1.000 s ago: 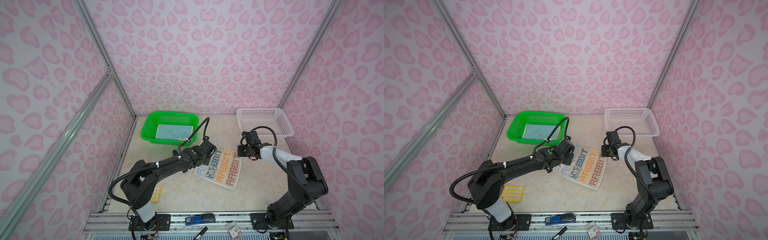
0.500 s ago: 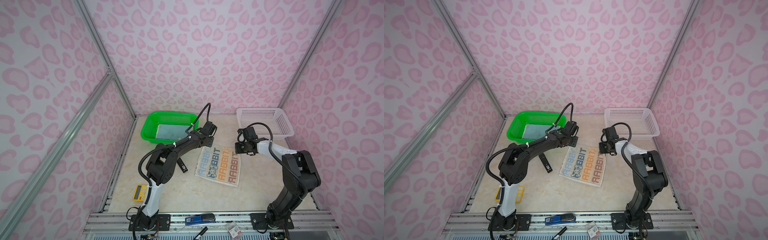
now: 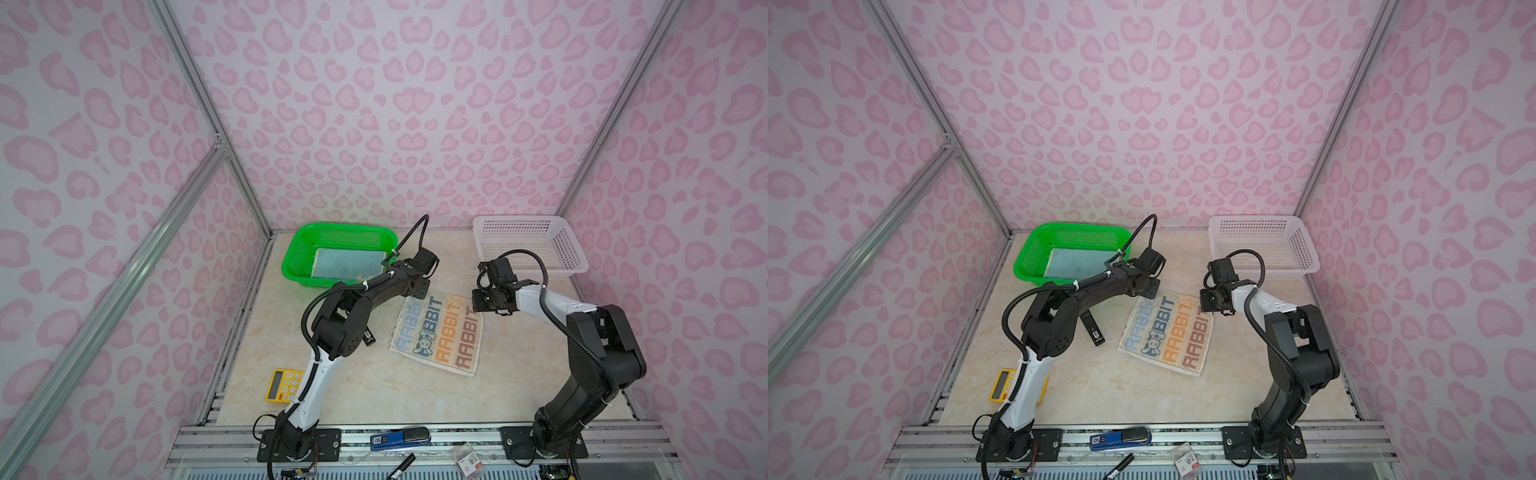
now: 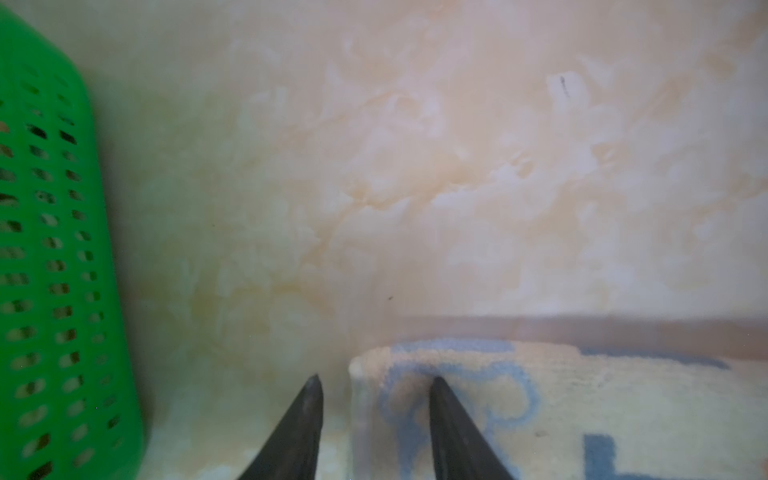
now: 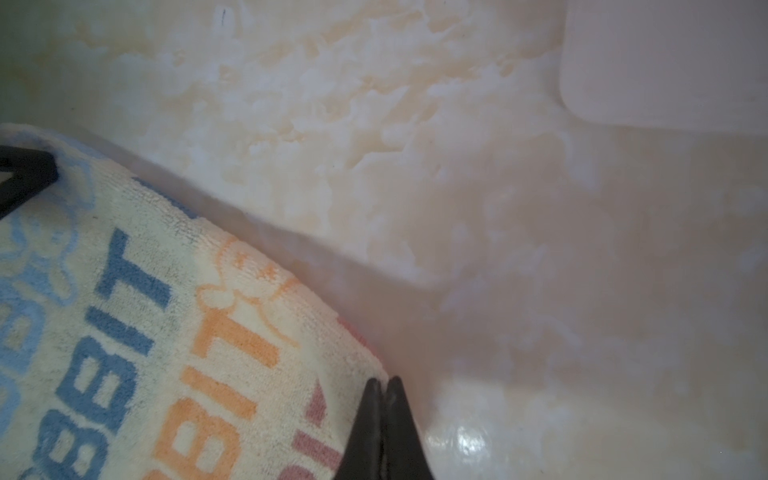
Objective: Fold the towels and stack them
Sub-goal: 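Grasp the folded towel's far corners with both grippers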
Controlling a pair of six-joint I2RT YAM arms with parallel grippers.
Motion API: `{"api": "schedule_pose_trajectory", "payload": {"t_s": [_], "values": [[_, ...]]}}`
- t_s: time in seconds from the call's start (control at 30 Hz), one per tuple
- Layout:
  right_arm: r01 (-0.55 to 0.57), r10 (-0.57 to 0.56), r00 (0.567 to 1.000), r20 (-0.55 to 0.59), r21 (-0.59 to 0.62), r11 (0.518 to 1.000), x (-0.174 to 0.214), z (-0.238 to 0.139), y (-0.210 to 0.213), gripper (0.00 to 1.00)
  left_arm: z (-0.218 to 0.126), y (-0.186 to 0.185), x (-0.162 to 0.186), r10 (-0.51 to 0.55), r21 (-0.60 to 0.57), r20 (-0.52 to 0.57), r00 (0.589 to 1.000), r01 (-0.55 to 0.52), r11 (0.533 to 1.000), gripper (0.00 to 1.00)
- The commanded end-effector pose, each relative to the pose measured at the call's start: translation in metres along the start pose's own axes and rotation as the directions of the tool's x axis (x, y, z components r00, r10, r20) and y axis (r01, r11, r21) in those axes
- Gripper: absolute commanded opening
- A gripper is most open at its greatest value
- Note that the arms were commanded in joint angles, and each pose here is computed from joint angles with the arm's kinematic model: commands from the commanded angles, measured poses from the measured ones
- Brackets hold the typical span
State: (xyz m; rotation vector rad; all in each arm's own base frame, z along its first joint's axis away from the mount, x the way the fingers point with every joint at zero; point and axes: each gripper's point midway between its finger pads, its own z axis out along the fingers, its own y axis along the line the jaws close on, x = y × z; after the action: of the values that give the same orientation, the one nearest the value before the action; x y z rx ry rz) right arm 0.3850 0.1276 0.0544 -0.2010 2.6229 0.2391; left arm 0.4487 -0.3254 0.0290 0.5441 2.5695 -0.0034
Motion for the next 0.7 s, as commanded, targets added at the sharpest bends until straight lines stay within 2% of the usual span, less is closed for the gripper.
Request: {"api": "schedule_pose_trajectory", "payload": {"t_s": [0.0, 0.2, 0.23, 0.4, 0.5, 0.67], "values": [[-0.012, 0.012, 1.0, 0.002, 0.009, 1.0, 0.003, 0.0, -0.002, 0.0, 0.007, 0.003, -0.001, -0.005, -0.02, -0.008, 1.0, 0.005, 1.0, 0.42], [-0.013, 0.013, 1.0, 0.002, -0.002, 1.0, 0.005, -0.001, 0.0, 0.0, 0.019, -0.003, 0.007, -0.005, -0.004, -0.039, 0.999, 0.005, 1.0, 0.37], [-0.015, 0.015, 1.0, 0.003, -0.002, 1.0, 0.006, -0.002, -0.001, 0.0, 0.021, -0.003, 0.009, -0.003, -0.001, -0.047, 0.999, 0.003, 1.0, 0.31], [-0.015, 0.015, 1.0, 0.009, -0.006, 1.0, 0.007, -0.003, 0.0, 0.0, 0.027, -0.005, 0.019, 0.003, 0.006, -0.08, 0.997, -0.003, 1.0, 0.2], [-0.017, 0.017, 1.0, 0.014, -0.01, 1.0, 0.007, -0.003, 0.001, 0.0, 0.029, -0.005, 0.021, 0.006, 0.005, -0.087, 0.996, -0.005, 1.0, 0.03], [-0.032, 0.033, 0.999, 0.035, -0.007, 0.999, 0.004, -0.004, -0.002, 0.0, 0.021, 0.002, 0.007, 0.007, -0.033, -0.039, 0.999, -0.008, 0.999, 0.02]]}}
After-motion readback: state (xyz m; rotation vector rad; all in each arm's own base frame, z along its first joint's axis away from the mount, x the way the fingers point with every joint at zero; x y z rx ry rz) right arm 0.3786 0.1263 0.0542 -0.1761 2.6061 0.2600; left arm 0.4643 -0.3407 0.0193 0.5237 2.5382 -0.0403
